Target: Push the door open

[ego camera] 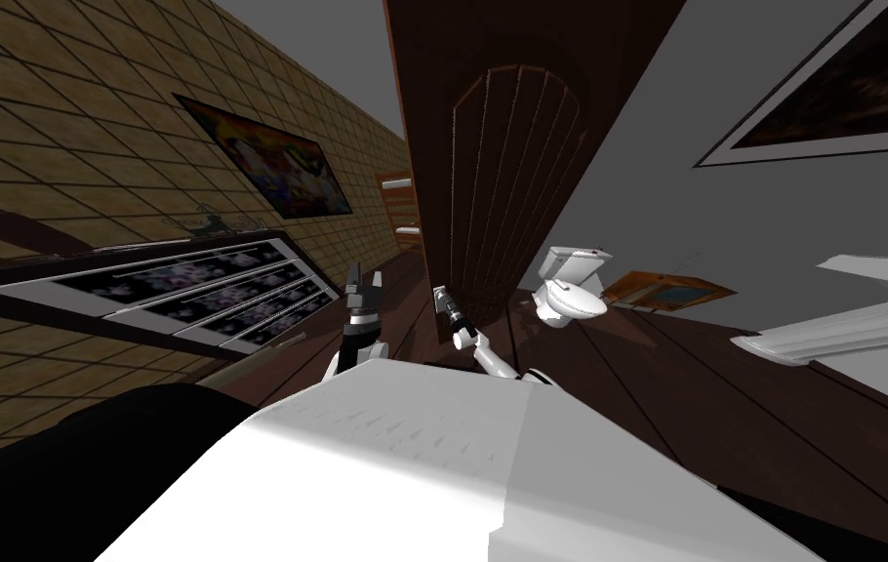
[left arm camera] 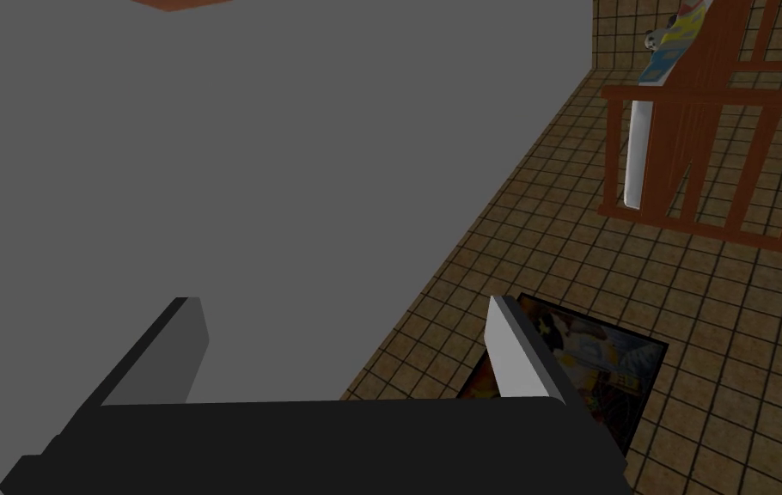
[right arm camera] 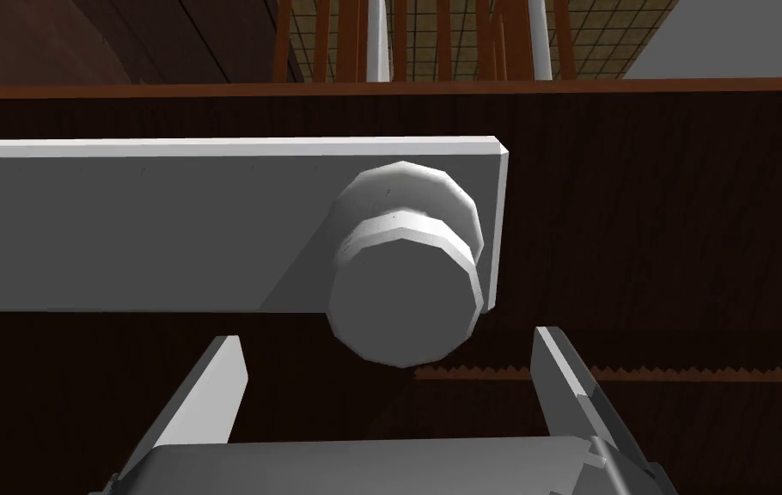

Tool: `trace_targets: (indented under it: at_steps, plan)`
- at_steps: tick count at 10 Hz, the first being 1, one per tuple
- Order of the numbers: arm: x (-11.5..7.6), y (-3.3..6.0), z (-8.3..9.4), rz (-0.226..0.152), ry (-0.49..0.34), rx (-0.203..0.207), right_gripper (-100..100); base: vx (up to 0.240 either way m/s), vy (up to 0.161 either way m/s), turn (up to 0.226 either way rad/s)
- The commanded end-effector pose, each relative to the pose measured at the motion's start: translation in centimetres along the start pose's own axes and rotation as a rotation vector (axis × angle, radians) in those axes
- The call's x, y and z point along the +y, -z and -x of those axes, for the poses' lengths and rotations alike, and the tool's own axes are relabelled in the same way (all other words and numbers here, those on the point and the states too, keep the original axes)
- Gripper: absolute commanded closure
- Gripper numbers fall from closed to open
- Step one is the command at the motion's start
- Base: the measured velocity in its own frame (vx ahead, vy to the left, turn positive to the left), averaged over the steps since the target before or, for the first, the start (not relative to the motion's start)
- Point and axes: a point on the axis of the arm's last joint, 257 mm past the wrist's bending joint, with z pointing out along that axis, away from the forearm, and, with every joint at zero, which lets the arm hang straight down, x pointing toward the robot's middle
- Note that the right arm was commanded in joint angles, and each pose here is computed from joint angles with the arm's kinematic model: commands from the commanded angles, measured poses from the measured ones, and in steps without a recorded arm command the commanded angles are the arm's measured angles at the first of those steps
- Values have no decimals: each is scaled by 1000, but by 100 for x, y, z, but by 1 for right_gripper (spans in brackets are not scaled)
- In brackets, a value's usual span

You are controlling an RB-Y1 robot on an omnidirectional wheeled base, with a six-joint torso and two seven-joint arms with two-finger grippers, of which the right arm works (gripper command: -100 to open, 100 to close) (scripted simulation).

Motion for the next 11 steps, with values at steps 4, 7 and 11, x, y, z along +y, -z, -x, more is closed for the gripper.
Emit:
trace_targets:
  at_steps: [4,7,11]
  plan:
    - [33,-27,-68,6,-14,3,100,70,37,7]
    - [33,-27,-68,6,-14,3,100,-21,-12,0]
    - [-48,11,308,-9,13,-49,100,58,112,-49]
